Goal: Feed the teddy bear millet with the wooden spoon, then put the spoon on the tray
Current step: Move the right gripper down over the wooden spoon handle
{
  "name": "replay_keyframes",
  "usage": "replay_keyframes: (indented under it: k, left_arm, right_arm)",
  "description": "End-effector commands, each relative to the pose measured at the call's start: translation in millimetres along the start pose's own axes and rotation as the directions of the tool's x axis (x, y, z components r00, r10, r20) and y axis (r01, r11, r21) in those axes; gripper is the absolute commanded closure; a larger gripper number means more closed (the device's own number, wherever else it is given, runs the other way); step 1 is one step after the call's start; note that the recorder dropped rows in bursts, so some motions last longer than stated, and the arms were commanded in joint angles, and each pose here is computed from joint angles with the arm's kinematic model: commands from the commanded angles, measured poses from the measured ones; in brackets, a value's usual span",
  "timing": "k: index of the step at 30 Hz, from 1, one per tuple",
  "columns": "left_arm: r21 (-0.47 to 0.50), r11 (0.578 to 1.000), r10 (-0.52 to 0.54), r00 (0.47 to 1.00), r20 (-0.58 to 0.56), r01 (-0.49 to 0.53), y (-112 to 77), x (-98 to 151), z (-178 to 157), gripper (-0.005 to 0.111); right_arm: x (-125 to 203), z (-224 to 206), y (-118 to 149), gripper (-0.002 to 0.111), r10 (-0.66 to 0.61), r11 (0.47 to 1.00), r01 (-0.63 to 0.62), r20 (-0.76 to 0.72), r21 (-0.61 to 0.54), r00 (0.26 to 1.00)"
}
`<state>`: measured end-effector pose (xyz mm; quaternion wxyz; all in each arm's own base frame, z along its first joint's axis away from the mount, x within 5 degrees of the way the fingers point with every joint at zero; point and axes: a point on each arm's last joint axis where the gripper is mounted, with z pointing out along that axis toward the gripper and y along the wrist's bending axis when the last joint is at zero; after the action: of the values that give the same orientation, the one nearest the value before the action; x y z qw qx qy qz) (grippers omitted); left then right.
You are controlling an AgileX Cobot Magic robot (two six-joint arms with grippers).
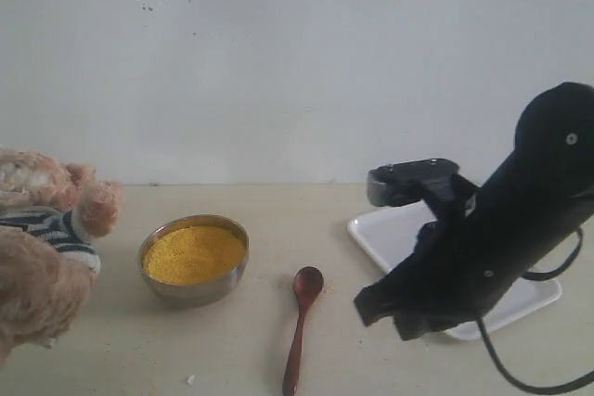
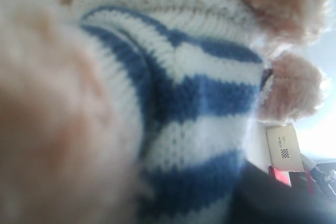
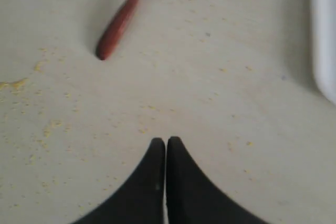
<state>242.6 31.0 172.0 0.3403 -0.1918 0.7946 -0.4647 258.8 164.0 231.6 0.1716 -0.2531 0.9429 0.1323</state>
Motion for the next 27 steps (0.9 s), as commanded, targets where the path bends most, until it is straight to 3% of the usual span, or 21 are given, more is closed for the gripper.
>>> replay_keyframes:
  k: [1, 4, 9, 15, 18, 23, 27]
  left_arm:
    - [0.024, 1.0, 0.008, 1.0, 0.0, -0.008, -1.8, 0.9, -0.4, 0.103]
    - [0.024, 1.0, 0.008, 1.0, 0.0, -0.008, -1.8, 0.9, -0.4, 0.103]
    - [0.032, 0.999, 0.007, 1.0, -0.001, -0.007, -2.5, 1.0, -0.4, 0.103]
    - [0.032, 0.999, 0.007, 1.0, -0.001, -0.007, -2.5, 1.0, -0.4, 0.103]
    - [0.032, 0.999, 0.007, 1.0, -0.001, -0.007, -2.5, 1.0, -0.4, 0.103]
    - [0.032, 0.999, 0.007, 1.0, -0.001, -0.007, -2.5, 1.0, -0.4, 0.103]
    - [0.032, 0.999, 0.007, 1.0, -0.001, -0.007, -2.5, 1.0, -0.4, 0.103]
  right_arm:
    - [-11.3, 17.5, 38.3, 0.108, -0.087, 0.995, 0.091, 0.115, -0.029, 0.99]
    - [-22.9, 49.4, 59.3, 0.108, -0.111, 0.993, 0.119, 0.249, -0.018, 0.962]
    - [-27.6, 88.4, 64.0, 0.108, 0.06, 0.997, -0.044, 0.316, -0.057, 0.947]
    - [-27.2, 106.2, 61.8, 0.107, -0.034, 0.999, 0.041, 0.333, -0.013, 0.942]
    - [-25.8, 115.4, 60.5, 0.094, -0.099, 0.995, 0.101, 0.326, 0.013, 0.94]
    - [-23.7, 122.9, 59.4, 0.057, -0.155, 0.988, 0.152, 0.307, 0.033, 0.939]
    - [-26.3, 124.5, 59.3, 0.052, -0.154, 0.988, 0.151, 0.341, 0.036, 0.927]
